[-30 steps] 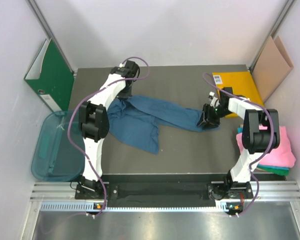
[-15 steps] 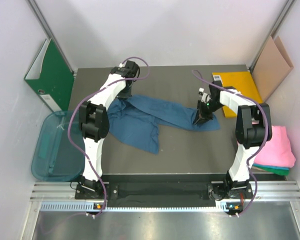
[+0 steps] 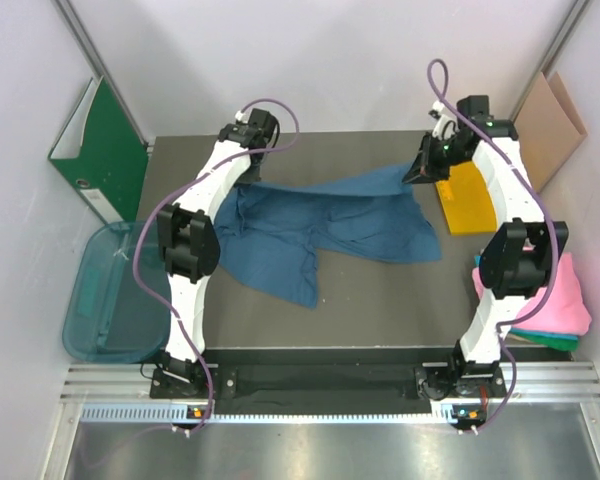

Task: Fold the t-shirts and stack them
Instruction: Flatten out the tshirt

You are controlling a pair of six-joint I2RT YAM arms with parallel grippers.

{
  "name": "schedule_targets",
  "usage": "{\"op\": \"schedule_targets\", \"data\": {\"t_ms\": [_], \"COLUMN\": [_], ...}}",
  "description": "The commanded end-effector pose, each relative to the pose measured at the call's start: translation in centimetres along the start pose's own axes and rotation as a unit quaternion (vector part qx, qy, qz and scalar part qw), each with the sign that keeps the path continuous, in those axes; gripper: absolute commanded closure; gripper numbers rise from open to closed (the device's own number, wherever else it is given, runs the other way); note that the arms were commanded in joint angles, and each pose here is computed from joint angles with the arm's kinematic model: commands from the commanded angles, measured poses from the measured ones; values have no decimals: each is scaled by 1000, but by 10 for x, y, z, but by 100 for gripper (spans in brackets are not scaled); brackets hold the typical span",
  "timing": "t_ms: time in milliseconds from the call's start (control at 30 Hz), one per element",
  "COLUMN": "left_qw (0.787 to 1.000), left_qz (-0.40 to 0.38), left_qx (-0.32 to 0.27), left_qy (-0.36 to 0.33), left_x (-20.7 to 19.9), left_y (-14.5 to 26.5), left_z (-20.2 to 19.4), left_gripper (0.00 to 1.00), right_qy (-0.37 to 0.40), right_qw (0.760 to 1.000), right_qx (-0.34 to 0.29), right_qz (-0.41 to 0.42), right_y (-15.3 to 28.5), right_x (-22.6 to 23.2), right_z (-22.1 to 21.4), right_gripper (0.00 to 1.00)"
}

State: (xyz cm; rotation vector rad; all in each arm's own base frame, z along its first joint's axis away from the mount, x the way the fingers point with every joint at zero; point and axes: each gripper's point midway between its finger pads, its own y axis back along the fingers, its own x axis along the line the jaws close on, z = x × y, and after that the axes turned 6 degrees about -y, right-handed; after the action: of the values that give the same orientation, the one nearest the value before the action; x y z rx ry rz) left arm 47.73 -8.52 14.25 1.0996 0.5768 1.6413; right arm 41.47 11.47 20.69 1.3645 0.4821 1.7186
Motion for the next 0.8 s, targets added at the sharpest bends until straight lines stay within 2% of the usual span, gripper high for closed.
{"op": "schedule_targets", "data": {"t_ms": [0,133,233,267,333,400,433,600,767], "left_qw": [997,986,981,982,986,990,991,995,996], "left_qz": [47,54,28,15,6,-6,-10,-21,-29], "left_qx": [-60,-127,-156,-152,-132,-108,-101,-71,-63], "left_qy": [32,96,112,110,102,90,86,69,61], "left_x": [36,69,68,62,53,41,37,19,11], "left_y": [32,68,79,78,69,56,53,37,34], "left_z": [35,64,75,73,65,53,49,27,22], "left_gripper": [100,100,100,100,100,100,100,100,100], "right_qy": [11,-3,-15,-34,-65,-73,-87,-95,-107], "right_qw": [997,991,992,995,997,997,996,995,992], "right_qx": [-63,-123,-109,-83,-34,-24,-9,-14,2], "right_qz": [38,59,59,49,27,24,18,29,72], "right_y": [39,65,54,40,11,-6,-15,-22,-37], "right_x": [30,34,27,13,-16,-31,-41,-45,-42], "right_z": [25,48,43,30,0,-13,-30,-45,-53], "right_gripper": [100,98,89,84,64,46,44,38,40]}}
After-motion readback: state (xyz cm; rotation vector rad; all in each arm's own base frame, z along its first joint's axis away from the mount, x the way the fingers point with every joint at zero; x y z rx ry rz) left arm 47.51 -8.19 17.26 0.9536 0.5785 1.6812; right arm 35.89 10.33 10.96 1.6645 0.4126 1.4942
